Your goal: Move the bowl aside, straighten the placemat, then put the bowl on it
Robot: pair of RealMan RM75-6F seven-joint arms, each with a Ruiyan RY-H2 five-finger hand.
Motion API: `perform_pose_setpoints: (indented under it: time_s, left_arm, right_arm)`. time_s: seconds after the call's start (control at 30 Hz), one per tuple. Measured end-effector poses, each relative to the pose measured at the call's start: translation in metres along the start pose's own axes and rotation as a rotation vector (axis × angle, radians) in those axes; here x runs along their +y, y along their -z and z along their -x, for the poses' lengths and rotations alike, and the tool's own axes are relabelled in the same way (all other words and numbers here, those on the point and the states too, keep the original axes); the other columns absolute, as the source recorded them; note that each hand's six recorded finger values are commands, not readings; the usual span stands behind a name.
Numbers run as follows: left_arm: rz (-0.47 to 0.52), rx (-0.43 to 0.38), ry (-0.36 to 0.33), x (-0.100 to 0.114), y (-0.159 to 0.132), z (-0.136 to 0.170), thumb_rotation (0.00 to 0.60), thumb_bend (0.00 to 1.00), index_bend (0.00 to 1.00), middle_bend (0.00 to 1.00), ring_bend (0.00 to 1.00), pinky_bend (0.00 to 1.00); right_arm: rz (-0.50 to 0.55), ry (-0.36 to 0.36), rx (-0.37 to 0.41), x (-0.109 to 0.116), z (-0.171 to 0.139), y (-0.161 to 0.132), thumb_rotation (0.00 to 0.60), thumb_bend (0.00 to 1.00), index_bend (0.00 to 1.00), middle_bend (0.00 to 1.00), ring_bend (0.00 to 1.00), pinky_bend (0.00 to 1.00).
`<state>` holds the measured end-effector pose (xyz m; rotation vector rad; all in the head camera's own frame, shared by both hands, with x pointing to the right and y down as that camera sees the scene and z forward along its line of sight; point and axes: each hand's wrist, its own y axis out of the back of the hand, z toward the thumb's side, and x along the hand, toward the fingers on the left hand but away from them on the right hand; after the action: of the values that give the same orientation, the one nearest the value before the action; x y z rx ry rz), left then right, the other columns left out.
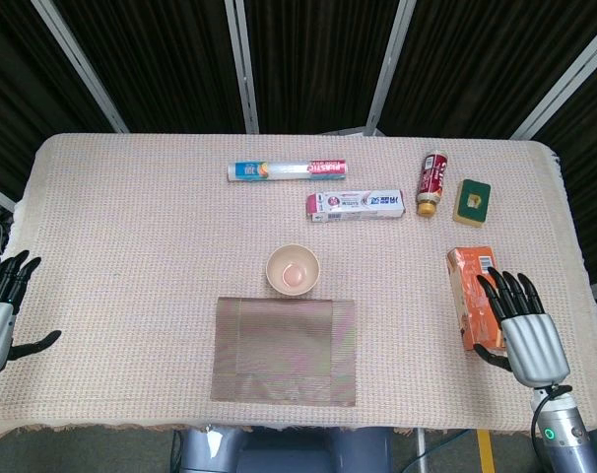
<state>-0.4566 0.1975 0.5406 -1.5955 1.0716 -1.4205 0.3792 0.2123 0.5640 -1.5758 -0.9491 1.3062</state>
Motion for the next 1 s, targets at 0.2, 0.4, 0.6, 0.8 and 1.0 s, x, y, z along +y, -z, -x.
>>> perform_pose_setpoints:
  time_s: [0.2, 0.4, 0.6, 0.8, 1.0]
  left_arm:
    - [-0.001, -0.007, 0.010, -0.004, -0.002, -0.002, 0.600, 0.02, 0.05, 0.00, 0.00, 0.00]
    - [0.007, -0.087, 0.039, -0.011, -0.022, -0.017, 0.600, 0.02, 0.09, 0.00, 0.00, 0.00]
    - [-0.036, -0.240, 0.056, -0.020, -0.074, -0.051, 0.600, 0.04, 0.14, 0.00, 0.00, 0.00]
    - [-0.105, -0.438, 0.109, -0.044, -0.158, -0.093, 0.600, 0.03, 0.23, 0.00, 0.00, 0.00]
    - [-0.184, -0.606, 0.177, -0.081, -0.232, -0.128, 0.600, 0.07, 0.36, 0.00, 0.00, 0.00]
  right_arm:
    - [0.008, 0.004, -0.002, 0.002, 0.001, 0.000, 0.600, 0.00, 0.00, 0.00, 0.00, 0.00]
    - [0.020, 0.011, -0.024, 0.007, 0.002, 0.005, 0.600, 0.00, 0.00, 0.00, 0.00, 0.00]
    - [0.025, 0.021, -0.050, 0.011, 0.005, 0.011, 0.600, 0.00, 0.00, 0.00, 0.00, 0.00]
    - [0.020, 0.017, -0.100, 0.012, 0.009, 0.024, 0.600, 0.00, 0.00, 0.00, 0.00, 0.00]
    - [0.019, 0.002, -0.139, 0.009, 0.012, 0.035, 0.600, 0.00, 0.00, 0.00, 0.00, 0.00]
